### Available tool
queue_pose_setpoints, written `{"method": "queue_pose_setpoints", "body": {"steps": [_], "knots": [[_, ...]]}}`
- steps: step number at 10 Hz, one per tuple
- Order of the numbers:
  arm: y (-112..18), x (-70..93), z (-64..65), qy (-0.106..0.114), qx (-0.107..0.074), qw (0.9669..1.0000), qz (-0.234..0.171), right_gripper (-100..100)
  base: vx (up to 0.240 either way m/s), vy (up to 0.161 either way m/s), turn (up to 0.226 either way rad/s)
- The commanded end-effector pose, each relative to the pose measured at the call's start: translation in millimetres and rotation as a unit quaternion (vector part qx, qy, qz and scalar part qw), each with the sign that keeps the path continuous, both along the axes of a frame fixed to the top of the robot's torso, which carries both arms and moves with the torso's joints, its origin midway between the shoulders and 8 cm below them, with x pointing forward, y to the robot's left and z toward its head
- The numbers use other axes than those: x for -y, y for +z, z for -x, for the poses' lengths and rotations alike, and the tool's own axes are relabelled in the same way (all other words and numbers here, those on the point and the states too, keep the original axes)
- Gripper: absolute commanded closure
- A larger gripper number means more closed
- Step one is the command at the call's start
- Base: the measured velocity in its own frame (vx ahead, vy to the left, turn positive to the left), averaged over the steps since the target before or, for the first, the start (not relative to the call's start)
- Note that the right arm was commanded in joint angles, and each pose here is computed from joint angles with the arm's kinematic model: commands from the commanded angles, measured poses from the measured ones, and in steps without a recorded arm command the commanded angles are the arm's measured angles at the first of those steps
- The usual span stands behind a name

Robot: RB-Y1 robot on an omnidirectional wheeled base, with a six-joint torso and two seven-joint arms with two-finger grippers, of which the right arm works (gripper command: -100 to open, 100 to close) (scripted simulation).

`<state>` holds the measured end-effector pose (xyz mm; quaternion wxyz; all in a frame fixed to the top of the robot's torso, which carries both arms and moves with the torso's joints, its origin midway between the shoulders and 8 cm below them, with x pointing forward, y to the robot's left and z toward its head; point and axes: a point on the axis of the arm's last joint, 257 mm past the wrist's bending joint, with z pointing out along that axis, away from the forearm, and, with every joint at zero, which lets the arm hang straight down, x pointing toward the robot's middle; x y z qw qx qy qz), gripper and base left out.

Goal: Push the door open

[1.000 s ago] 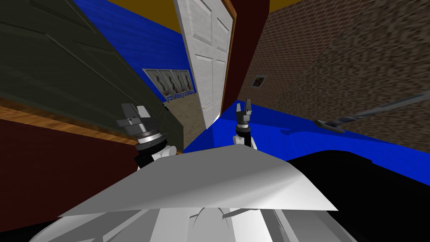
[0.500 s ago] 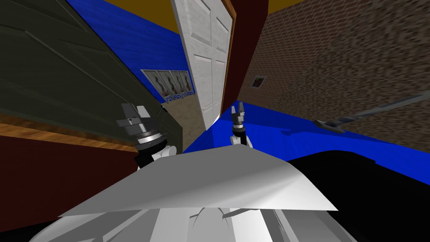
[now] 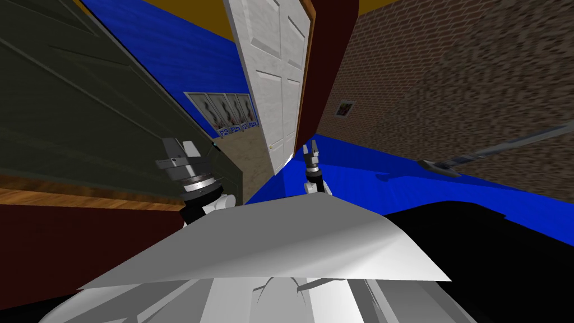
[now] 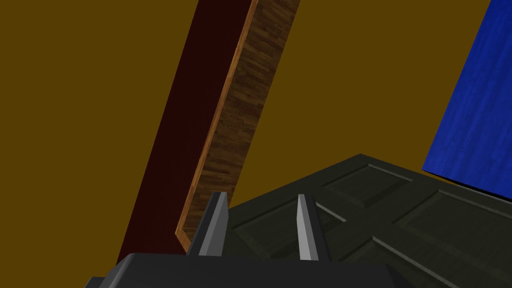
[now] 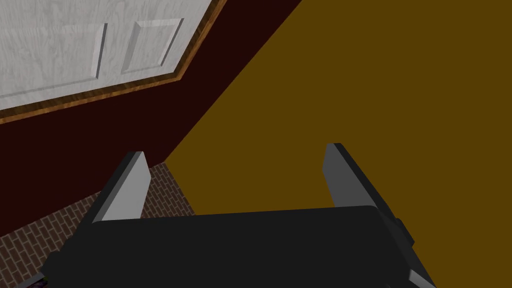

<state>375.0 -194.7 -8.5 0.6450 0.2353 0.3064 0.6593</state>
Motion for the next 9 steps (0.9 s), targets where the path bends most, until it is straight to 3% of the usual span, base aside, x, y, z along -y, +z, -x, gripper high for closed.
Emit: {"method": "queue_pose_setpoints", "body": {"steps": [1,5,9], "knots": [[-12.0,-12.5,-6.5,0.016,-0.012,0.9998,-0.003,-100,0.084,0.006,-0.021],[-42.9,-42.3,-19.8,0.058,-0.043,0.9973,-0.009,-100,0.107,-0.011,-0.025],[-76.5,-75.3,-29.2,0.101,-0.077,0.9919,-0.01,-100,0.103,-0.003,-0.027]]}}
